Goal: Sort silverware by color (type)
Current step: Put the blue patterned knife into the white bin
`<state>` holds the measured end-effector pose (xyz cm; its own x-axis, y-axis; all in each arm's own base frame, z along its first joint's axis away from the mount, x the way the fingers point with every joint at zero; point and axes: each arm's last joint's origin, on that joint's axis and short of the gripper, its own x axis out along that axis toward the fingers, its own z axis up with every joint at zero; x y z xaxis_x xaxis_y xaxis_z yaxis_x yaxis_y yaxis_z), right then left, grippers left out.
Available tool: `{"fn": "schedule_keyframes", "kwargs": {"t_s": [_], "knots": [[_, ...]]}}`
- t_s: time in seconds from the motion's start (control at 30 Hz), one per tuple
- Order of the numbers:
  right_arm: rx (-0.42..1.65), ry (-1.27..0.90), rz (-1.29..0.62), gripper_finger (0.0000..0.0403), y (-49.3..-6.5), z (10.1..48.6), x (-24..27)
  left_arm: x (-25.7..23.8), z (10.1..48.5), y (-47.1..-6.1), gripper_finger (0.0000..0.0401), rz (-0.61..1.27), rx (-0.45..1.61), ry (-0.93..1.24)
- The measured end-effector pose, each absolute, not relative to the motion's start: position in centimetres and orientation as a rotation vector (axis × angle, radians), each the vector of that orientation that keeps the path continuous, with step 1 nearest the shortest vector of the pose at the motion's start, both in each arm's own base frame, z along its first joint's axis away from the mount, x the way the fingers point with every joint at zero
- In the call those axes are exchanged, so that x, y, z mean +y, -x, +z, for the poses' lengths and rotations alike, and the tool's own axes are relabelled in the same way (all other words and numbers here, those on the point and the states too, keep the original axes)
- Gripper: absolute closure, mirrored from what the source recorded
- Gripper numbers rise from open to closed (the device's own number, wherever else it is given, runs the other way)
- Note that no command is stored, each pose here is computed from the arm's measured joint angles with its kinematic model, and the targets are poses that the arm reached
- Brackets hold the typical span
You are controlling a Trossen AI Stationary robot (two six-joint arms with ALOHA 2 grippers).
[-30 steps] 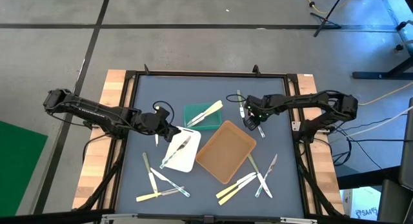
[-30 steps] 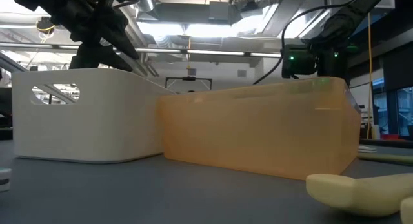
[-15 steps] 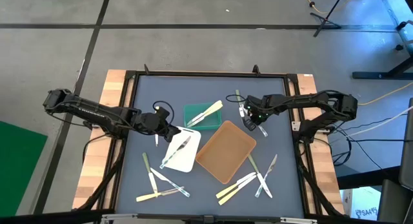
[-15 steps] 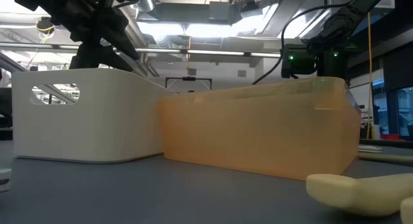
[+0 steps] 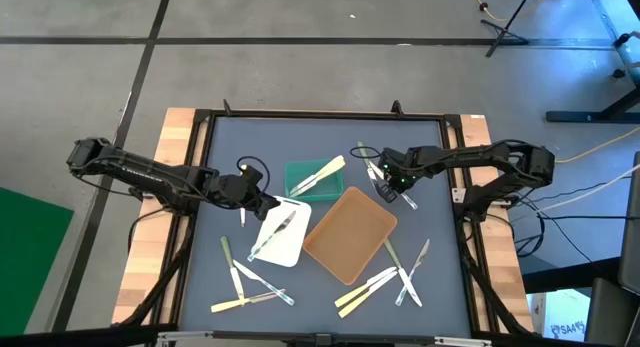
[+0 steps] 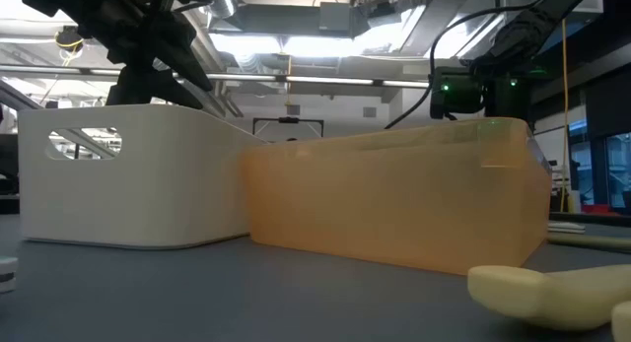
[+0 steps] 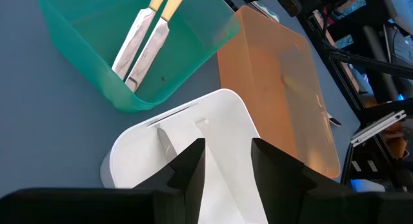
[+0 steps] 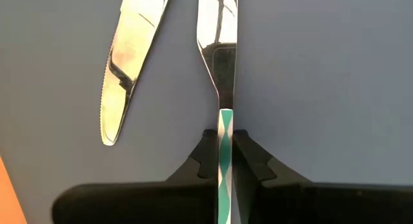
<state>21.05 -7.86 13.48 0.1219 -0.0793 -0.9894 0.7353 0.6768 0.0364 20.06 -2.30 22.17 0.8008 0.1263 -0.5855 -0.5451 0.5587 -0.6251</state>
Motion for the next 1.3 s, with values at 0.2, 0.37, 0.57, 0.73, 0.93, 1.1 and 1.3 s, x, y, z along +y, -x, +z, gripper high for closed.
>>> {"fn": "schedule_keyframes", "kwargs": {"t_s": [0.2, 0.37, 0.57, 0.73, 0.93, 1.1, 1.3], "knots": [[1.327, -0.615, -0.653, 0.0392, -21.0, 13.5, -7.9, -2.3, 22.2, -20.1, 0.0282, 0.417, 0.518, 0.898], [1.332, -0.614, -0.654, 0.0393, -21.2, 13.8, -7.9, -2.3, 22.2, -20.1, 0.0282, 0.417, 0.518, 0.898], [1.339, -0.575, -0.65, 0.0393, -21.9, 14.8, -8.3, -2.3, 22.2, -20.1, 0.0282, 0.417, 0.518, 0.898], [1.366, -0.525, -0.7, 0.0393, -22.0, 15.9, -8.5, -2.3, 22.2, -20.1, 0.0282, 0.417, 0.518, 0.898], [1.377, -0.49, -0.738, 0.0393, -22.2, 16.7, -8.7, -2.3, 22.2, -20.1, 0.0282, 0.417, 0.518, 0.897], [1.358, -0.475, -0.744, 0.0393, -22.5, 17.2, -8.9, -2.3, 22.2, -20.1, 0.0282, 0.417, 0.518, 0.897], [1.315, -0.442, -0.71, 0.0393, -23.5, 18.6, -9.3, -2.3, 22.2, -20.1, 0.0282, 0.426, 0.512, 0.893]]}}
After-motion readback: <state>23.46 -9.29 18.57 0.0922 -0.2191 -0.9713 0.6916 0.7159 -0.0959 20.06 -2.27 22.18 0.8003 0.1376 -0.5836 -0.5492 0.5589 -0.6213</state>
